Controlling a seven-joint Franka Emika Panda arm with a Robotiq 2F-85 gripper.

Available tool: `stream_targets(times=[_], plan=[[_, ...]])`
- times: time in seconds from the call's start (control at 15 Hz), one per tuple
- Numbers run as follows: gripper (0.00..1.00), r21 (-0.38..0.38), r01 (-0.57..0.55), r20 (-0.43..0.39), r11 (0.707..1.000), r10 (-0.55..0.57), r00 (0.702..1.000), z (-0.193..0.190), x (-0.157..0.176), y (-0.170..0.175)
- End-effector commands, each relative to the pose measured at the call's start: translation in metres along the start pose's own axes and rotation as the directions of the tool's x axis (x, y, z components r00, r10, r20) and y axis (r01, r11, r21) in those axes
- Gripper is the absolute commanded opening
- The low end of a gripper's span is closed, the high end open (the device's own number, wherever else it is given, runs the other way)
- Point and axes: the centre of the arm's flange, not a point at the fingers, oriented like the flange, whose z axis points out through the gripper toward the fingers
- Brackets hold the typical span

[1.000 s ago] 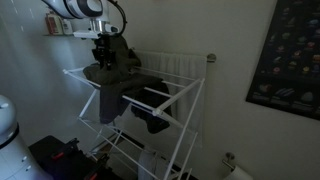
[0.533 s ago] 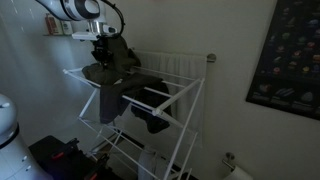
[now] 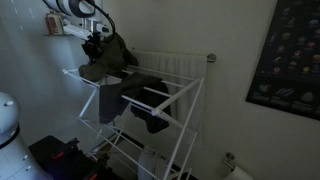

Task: Move one cloth from the left to the right

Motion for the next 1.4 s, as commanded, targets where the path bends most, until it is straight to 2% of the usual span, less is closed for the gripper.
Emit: stream_targets(times=[0.0,0.13,0.4,0.6,0.67,0.87,1.13,1.33], plan=[[0.06,0.188,0.021,0.070,0.982,-0.035,0.997,-0.021,0.002,-0.018],[0.06,0.261,0.026,0.142,0.965,-0.065,0.988,-0.023,-0.001,-0.023],[0.05,0.310,0.062,0.311,0.949,-0.163,0.936,-0.009,-0.012,-0.035],[0.05,0.267,0.058,0.442,0.962,-0.176,0.880,0.009,-0.021,-0.040],[0.05,0.246,0.055,0.459,0.968,-0.166,0.873,0.014,-0.023,-0.039],[0.05,0.190,0.036,0.441,0.981,-0.118,0.890,0.020,-0.018,-0.034],[0.05,0.139,0.022,0.368,0.990,-0.072,0.927,0.014,-0.010,-0.030],[0.05,0.131,-0.005,0.212,0.991,-0.023,0.977,0.002,0.000,-0.027]])
